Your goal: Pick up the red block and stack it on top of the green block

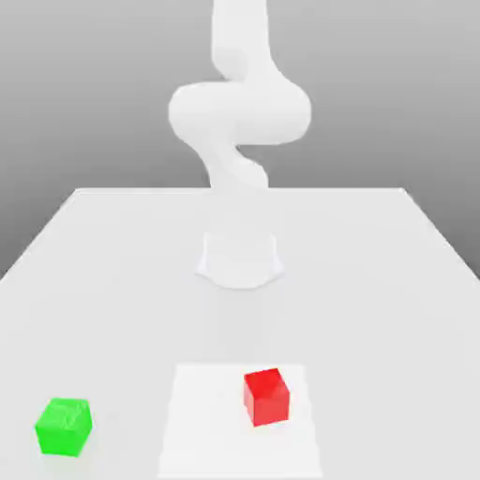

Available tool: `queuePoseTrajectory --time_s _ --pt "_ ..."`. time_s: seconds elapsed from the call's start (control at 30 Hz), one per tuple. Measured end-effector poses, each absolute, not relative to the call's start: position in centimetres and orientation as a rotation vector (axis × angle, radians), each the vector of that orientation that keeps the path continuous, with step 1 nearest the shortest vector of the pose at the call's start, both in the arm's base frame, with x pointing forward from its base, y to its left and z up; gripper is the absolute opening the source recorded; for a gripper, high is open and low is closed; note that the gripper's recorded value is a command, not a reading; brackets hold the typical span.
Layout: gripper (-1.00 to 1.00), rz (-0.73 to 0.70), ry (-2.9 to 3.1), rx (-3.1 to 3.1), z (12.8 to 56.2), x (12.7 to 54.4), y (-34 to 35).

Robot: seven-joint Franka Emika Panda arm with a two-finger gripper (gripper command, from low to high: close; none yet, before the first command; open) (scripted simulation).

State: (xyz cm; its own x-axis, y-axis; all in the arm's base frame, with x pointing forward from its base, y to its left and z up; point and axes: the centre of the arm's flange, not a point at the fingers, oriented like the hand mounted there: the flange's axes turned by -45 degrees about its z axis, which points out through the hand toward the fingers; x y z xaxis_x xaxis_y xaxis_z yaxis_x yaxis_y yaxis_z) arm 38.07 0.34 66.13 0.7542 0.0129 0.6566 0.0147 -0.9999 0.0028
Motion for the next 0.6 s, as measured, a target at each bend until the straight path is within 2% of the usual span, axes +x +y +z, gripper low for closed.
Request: queuePoseTrajectory --time_s 0.13,0.3,0.43,0.6 --pt "0.0 -0.88 -0.106 -3.016 56.8 42.6 1.1" --pt "0.0 -0.615 -0.206 -3.078 45.2 44.9 2.1" --pt "0.0 -0.399 -0.286 -3.107 36.0 44.6 2.8" --pt "0.0 -0.127 -0.391 -3.117 25.4 41.7 3.5"
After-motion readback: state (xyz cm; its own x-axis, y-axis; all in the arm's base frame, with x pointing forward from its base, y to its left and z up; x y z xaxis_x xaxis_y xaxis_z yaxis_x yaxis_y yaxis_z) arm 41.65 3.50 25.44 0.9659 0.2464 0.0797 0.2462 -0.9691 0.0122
